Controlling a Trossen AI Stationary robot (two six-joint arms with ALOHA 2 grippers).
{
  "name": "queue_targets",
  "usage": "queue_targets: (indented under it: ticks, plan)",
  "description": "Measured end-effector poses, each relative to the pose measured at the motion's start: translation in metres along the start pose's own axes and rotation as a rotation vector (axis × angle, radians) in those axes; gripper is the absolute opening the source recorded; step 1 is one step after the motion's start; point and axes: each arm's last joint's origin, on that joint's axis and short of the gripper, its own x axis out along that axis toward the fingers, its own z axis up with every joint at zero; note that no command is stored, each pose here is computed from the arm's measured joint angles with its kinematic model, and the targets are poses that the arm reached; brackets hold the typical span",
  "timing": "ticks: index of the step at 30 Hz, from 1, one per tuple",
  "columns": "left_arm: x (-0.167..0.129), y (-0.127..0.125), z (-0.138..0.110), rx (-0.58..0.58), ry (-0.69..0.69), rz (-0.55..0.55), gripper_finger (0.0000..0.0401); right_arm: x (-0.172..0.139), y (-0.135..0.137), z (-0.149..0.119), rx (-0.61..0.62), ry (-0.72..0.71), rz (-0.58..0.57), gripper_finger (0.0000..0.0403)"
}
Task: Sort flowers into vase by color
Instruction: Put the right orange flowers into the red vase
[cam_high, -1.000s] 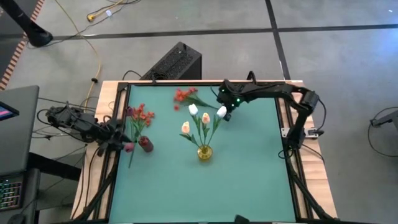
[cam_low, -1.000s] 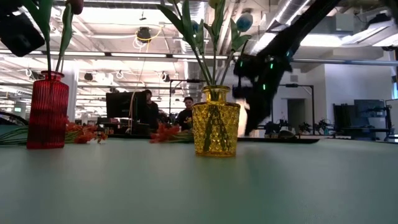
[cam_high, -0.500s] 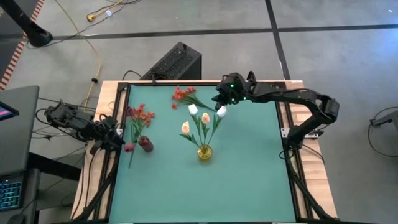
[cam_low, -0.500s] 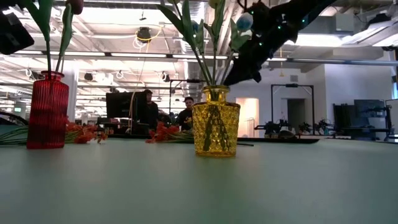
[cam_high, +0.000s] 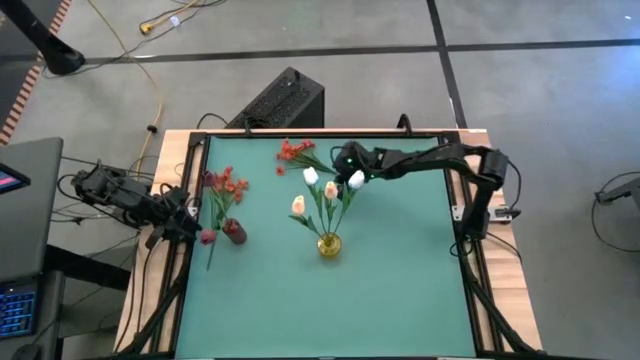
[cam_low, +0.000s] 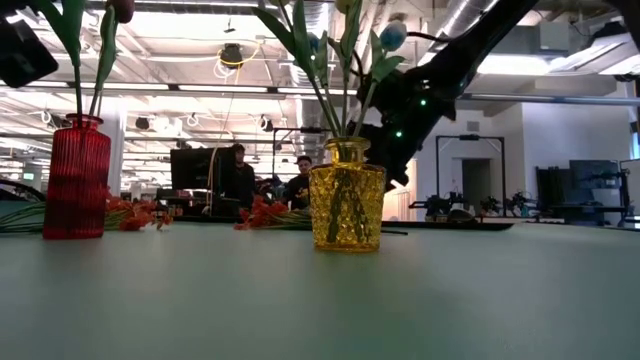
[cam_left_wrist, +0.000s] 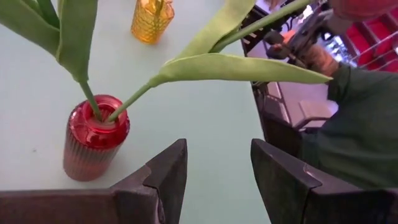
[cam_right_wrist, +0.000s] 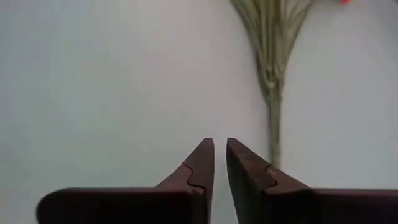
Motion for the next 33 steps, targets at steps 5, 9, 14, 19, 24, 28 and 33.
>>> queue_targets:
  ticks: [5, 9, 14, 19, 24, 28, 33]
  plan:
    - [0.000, 0.000, 0.000, -0.031, 0.005, -0.010, 0.0165, 0.009, -0.002, -0.002, 0.000, -0.006, -0.029, 0.0135]
    - [0.000, 0.000, 0.000, 0.001, -0.007, 0.005, 0.0165, 0.010, -0.005, -0.002, 0.008, -0.010, -0.121, 0.0204]
    - [0.000, 0.000, 0.000, 0.022, -0.012, 0.012, 0.0165, 0.010, -0.005, -0.004, 0.029, 0.004, -0.132, 0.0256]
    - [0.000, 0.000, 0.000, 0.011, -0.008, 0.006, 0.0165, 0.024, -0.003, -0.019, 0.073, 0.093, -0.148, 0.0259]
    - [0.000, 0.000, 0.000, 0.036, -0.008, 0.006, 0.0165, 0.040, 0.000, -0.027, 0.082, 0.111, -0.198, 0.0254]
    - [0.000, 0.000, 0.000, 0.036, -0.007, 0.007, 0.0165, 0.044, 0.003, -0.032, 0.087, 0.136, -0.217, 0.0231]
    - [0.000, 0.000, 0.000, 0.014, -0.003, 0.004, 0.0165, 0.040, 0.003, -0.031, 0.123, 0.138, -0.220, 0.0160]
